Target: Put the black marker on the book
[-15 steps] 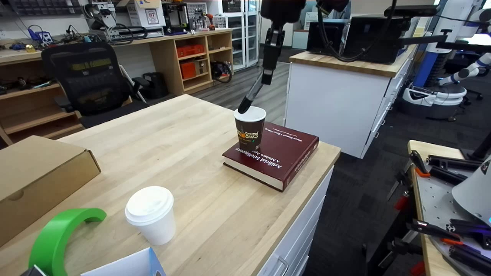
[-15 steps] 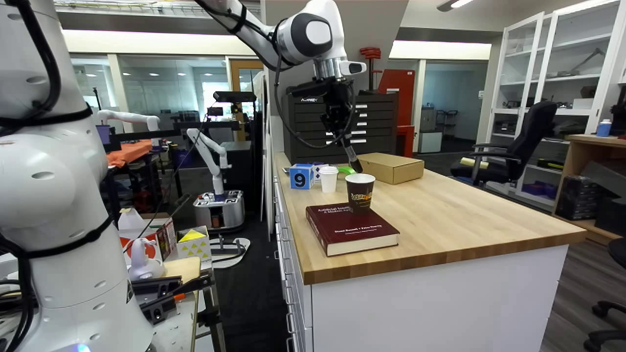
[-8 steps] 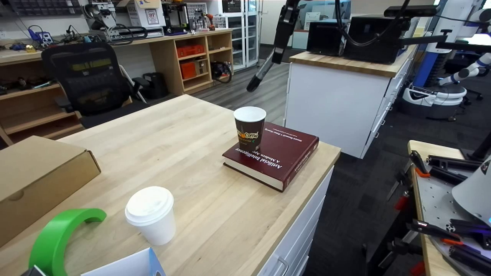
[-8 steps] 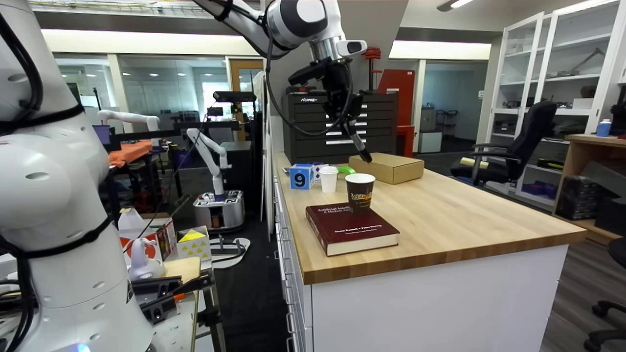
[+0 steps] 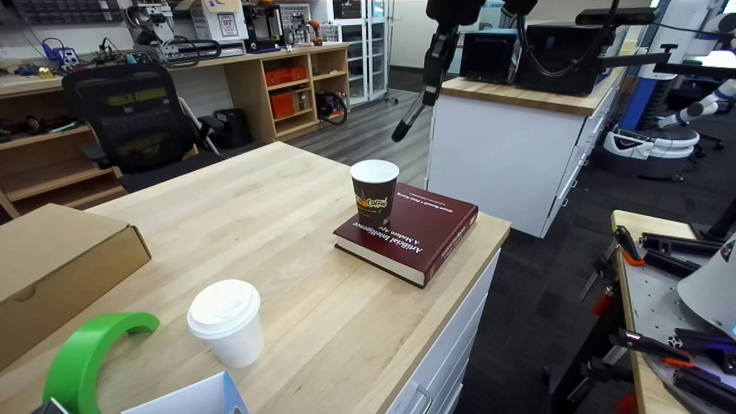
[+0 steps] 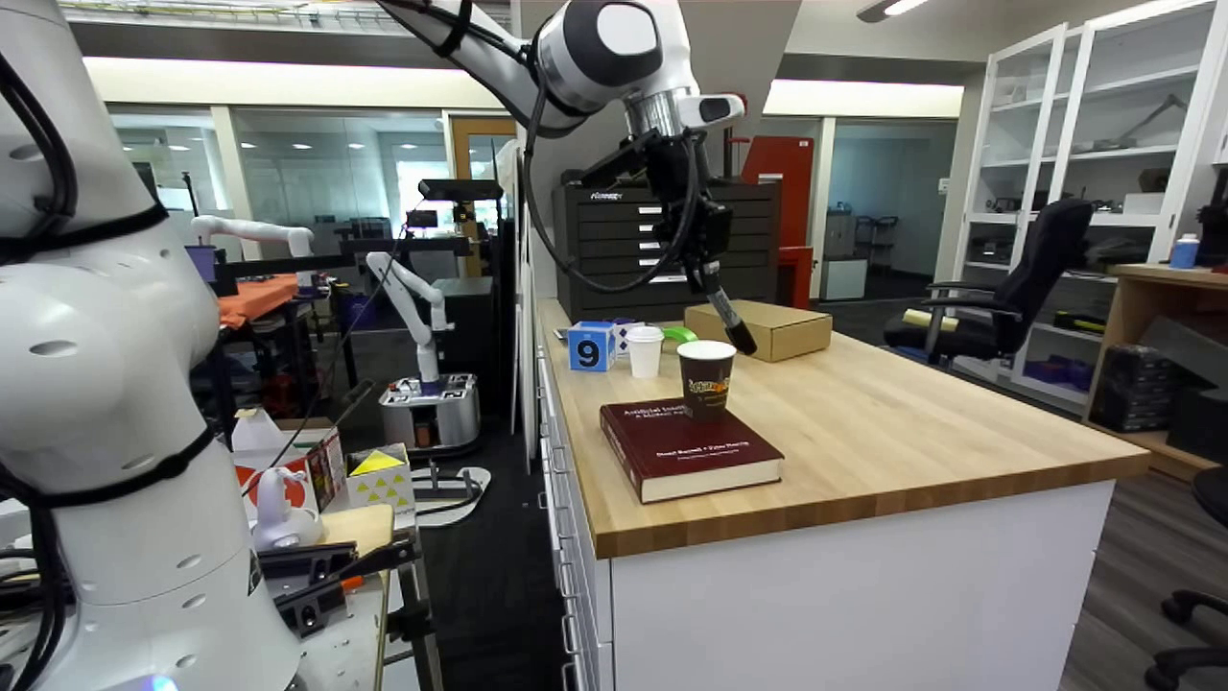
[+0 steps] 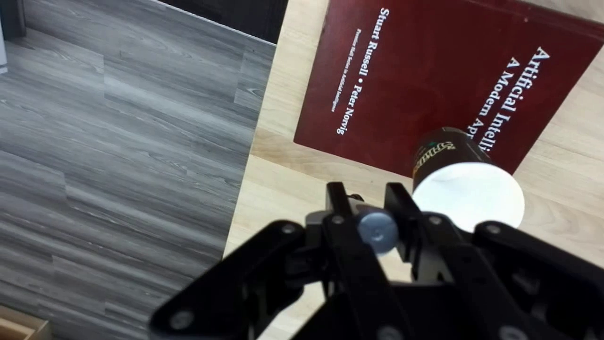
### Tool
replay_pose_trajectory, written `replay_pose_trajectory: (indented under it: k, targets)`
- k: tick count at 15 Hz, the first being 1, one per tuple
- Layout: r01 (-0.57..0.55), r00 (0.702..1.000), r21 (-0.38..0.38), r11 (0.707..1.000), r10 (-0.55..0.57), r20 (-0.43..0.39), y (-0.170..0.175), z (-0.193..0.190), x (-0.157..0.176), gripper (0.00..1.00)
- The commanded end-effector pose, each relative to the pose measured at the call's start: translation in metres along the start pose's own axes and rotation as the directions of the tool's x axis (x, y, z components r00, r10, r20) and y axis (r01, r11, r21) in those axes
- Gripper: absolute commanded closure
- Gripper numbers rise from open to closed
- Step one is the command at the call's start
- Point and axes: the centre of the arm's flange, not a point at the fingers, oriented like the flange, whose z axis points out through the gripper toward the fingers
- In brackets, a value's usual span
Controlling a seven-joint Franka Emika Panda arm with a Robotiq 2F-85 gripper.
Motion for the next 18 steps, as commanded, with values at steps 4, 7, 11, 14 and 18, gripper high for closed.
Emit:
replay_pose_trajectory:
  k: [4, 7, 11, 14, 18]
  targets:
    - [-0.056, 0.996, -0.028, 0.998, 0.057, 0.074, -0.002, 0.047, -0.014, 0.94]
    - [-0.058, 0.991, -0.028, 0.998, 0.061, 0.121, -0.007, 0.071, -0.018, 0.94]
    - [-0.055, 0.985, -0.028, 0.998, 0.059, 0.163, -0.014, 0.094, -0.020, 0.94]
    - [-0.049, 0.981, -0.032, 0.998, 0.054, 0.184, -0.017, 0.105, -0.018, 0.94]
    - [-0.065, 0.981, -0.039, 0.997, 0.071, 0.179, -0.015, 0.112, -0.011, 0.94]
